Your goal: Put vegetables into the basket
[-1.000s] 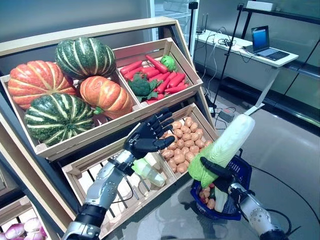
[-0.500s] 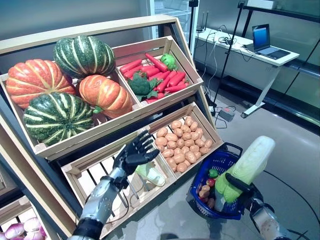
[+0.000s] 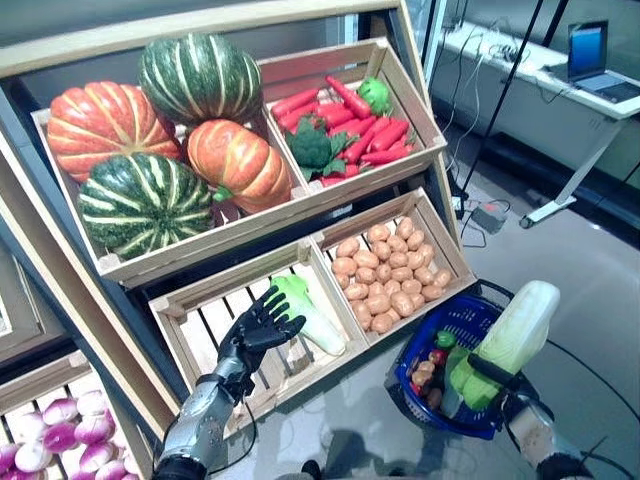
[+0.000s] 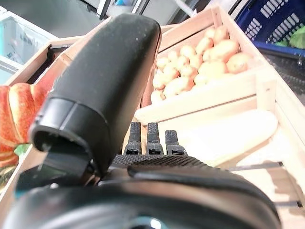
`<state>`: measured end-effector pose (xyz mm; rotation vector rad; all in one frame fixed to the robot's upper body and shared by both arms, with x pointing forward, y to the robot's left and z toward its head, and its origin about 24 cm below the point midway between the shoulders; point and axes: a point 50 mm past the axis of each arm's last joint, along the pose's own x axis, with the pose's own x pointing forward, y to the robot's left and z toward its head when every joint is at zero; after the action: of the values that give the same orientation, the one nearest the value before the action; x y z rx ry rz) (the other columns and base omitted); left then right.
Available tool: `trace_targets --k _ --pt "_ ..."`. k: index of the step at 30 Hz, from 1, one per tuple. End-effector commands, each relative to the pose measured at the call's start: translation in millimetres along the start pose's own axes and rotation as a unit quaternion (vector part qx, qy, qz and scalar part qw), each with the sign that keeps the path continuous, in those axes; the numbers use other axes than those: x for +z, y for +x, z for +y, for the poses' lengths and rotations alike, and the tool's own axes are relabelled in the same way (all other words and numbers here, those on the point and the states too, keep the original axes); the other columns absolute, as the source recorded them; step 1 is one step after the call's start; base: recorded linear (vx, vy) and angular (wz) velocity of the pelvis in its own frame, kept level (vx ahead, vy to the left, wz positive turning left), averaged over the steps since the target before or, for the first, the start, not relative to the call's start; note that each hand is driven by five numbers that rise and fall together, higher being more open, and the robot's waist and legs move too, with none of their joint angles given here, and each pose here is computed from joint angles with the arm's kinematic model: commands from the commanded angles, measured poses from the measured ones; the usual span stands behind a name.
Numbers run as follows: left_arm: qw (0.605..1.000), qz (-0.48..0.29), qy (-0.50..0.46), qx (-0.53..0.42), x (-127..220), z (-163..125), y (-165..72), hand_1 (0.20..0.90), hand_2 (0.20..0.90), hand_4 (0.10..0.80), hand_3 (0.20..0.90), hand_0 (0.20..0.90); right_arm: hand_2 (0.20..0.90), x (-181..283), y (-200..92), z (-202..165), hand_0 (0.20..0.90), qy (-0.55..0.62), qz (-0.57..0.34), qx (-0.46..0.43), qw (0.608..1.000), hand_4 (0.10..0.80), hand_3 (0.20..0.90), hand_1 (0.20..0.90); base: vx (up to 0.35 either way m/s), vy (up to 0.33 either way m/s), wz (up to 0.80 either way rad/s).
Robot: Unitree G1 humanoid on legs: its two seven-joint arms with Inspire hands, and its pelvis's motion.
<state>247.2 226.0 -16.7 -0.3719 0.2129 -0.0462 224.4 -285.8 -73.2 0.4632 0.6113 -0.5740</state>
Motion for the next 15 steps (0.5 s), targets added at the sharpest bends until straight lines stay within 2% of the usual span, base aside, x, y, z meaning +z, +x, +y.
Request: trace_targets --k 1,5,10,15 --pt "0.979 -0.192 0.033 -0.065 78.1 -38.8 29.5 0.9 0.9 0.8 0.9 0.9 0.3 120.0 -0.4 44.4 0.3 0.004 -0.204 0.022 0.979 0.4 0.3 0.3 -0.277 0.144 0.01" --pt "0.964 -0.255 0.03 -0.068 113.0 -59.3 42.0 0.9 0.9 0.8 0.9 0.9 0.3 156.2 -7.2 74.2 0.3 0.023 -0.252 0.056 0.966 0.4 0.3 0.3 -0.212 0.186 -0.16" --pt "0.947 -0.316 0.017 -0.05 137.3 -71.0 41.8 0.9 0.9 0.8 0.9 0.9 0.3 186.8 -13.0 86.0 0.3 0.032 -0.272 0.063 0.96 0.4 0.3 0.3 -0.118 0.09 -0.69" --pt "0.937 -0.344 0.01 -0.061 159.1 -77.3 41.7 0.9 0.9 0.8 0.9 0.9 0.3 192.0 -11.5 81.7 0.3 0.057 -0.266 0.054 0.961 0.4 0.3 0.3 -0.053 -0.055 0.13"
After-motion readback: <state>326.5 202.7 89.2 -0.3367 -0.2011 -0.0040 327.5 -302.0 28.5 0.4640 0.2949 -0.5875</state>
